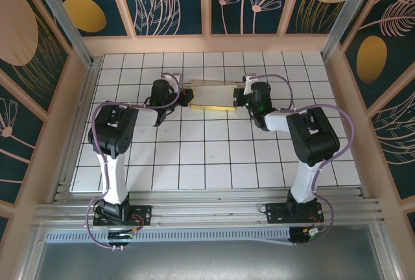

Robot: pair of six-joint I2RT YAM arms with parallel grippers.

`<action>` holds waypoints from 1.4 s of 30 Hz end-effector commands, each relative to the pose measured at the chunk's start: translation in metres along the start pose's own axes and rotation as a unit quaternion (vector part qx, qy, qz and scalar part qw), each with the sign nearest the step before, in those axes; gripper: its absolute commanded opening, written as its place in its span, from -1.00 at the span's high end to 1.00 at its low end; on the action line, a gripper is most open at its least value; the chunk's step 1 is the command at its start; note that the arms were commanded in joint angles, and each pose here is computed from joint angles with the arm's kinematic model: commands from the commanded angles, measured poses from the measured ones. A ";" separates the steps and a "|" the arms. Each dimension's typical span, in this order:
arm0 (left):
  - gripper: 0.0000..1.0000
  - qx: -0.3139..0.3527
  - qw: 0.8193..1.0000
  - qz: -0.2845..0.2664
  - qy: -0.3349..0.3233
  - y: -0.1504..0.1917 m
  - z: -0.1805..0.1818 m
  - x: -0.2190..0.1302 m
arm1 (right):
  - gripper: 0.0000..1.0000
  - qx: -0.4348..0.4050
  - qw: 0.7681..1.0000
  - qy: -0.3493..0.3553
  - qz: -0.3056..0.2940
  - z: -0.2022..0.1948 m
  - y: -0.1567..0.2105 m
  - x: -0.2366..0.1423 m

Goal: Fold the paper box

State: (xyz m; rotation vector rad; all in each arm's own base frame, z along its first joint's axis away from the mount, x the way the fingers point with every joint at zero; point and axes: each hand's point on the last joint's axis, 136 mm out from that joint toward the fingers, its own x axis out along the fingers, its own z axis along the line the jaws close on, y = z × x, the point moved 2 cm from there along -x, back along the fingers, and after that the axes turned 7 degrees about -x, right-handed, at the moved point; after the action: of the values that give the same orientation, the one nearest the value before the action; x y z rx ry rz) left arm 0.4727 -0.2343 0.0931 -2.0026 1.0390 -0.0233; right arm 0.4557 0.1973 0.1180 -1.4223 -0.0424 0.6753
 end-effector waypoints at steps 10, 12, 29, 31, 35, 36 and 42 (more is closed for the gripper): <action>1.00 0.010 0.997 0.080 -0.009 0.056 0.002 -0.006 | 1.00 0.007 0.997 -0.045 0.062 0.030 0.058 -0.008; 1.00 0.014 0.997 0.081 -0.011 0.056 0.002 -0.008 | 1.00 0.005 0.997 -0.037 0.063 0.027 0.063 -0.009; 0.52 0.032 0.999 0.043 -0.004 0.059 -0.022 -0.067 | 1.00 -0.032 0.998 0.030 0.048 0.009 0.066 -0.008; 0.53 0.030 0.999 0.031 -0.001 0.056 -0.027 -0.076 | 1.00 -0.035 0.998 0.031 0.048 0.009 0.066 -0.008; 0.54 0.020 0.999 -0.025 0.017 0.032 -0.054 -0.109 | 1.00 -0.040 0.998 0.031 0.049 0.009 0.065 -0.008; 0.54 0.014 0.999 -0.044 0.014 0.022 -0.061 -0.119 | 1.00 -0.042 0.997 0.032 0.049 0.010 0.066 -0.008; 0.76 -0.108 0.974 -0.128 -0.154 -0.056 -0.042 -0.162 | 1.00 -0.050 0.997 0.029 0.049 0.012 0.066 -0.008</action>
State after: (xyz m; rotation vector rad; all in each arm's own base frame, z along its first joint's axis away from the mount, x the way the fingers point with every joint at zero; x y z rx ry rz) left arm 0.3694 -0.1770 0.2033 -2.1164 0.7938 0.0012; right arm 0.4239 0.2088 0.0889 -1.5049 -0.0404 0.6804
